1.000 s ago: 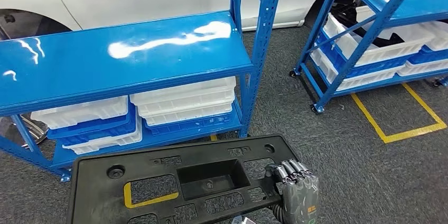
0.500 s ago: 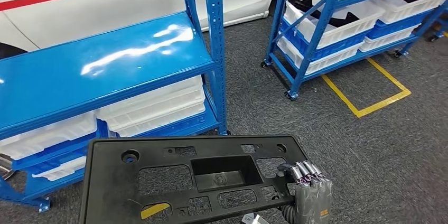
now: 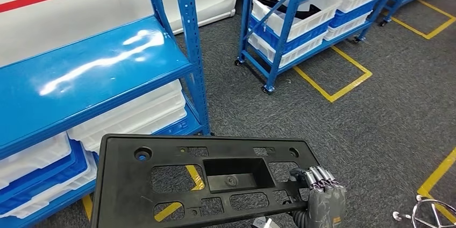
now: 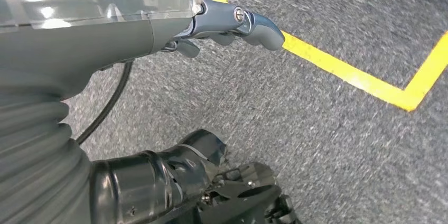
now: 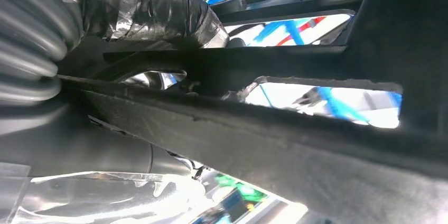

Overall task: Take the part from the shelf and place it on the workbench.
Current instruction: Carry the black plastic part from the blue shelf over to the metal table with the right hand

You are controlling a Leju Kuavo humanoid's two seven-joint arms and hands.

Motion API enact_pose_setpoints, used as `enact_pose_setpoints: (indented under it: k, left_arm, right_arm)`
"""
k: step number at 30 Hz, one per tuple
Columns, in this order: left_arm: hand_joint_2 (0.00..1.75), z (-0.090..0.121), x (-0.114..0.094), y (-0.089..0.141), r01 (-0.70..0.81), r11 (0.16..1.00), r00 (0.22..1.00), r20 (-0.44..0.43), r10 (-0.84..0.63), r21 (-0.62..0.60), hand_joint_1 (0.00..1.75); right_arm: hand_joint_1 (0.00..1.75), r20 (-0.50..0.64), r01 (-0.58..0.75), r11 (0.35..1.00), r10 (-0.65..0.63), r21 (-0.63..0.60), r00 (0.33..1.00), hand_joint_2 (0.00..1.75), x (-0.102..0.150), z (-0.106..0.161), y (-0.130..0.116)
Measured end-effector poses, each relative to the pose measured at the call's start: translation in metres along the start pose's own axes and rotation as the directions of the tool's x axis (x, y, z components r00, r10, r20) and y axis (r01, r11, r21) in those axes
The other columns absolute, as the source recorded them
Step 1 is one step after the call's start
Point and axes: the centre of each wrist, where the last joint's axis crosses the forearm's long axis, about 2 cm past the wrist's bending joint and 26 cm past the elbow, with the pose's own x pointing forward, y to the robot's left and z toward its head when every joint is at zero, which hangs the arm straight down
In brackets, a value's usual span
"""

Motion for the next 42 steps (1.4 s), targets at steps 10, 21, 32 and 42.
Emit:
enact_pose_setpoints:
  k: [10, 21, 32, 42]
  left_arm:
    - [1.75, -0.002, 0.003, 0.001, -0.001, 1.000, 1.000, 0.007, 0.001, 0.003, 0.00]
    - [1.75, -0.001, 0.001, 0.000, -0.004, 1.000, 1.000, 0.000, 0.004, 0.004, 0.00]
    - [1.75, -0.001, 0.001, 0.000, -0.004, 1.000, 1.000, 0.001, 0.004, 0.005, 0.00]
    - [1.75, -0.001, 0.003, 0.000, -0.005, 1.000, 1.000, 0.003, 0.005, 0.005, 0.00]
  right_arm:
    - [1.75, -0.011, -0.013, 1.000, 0.013, -0.013, 1.000, 1.75, -0.003, 0.001, -0.003]
    - [1.75, -0.024, -0.021, 0.999, 0.021, -0.028, 0.999, 1.75, -0.004, 0.000, -0.004]
    - [1.75, -0.038, -0.016, 0.999, 0.015, -0.031, 0.999, 1.75, -0.004, 0.002, -0.006]
    - [1.75, -0.037, -0.017, 0.998, 0.015, -0.056, 0.999, 1.75, -0.006, 0.001, -0.012]
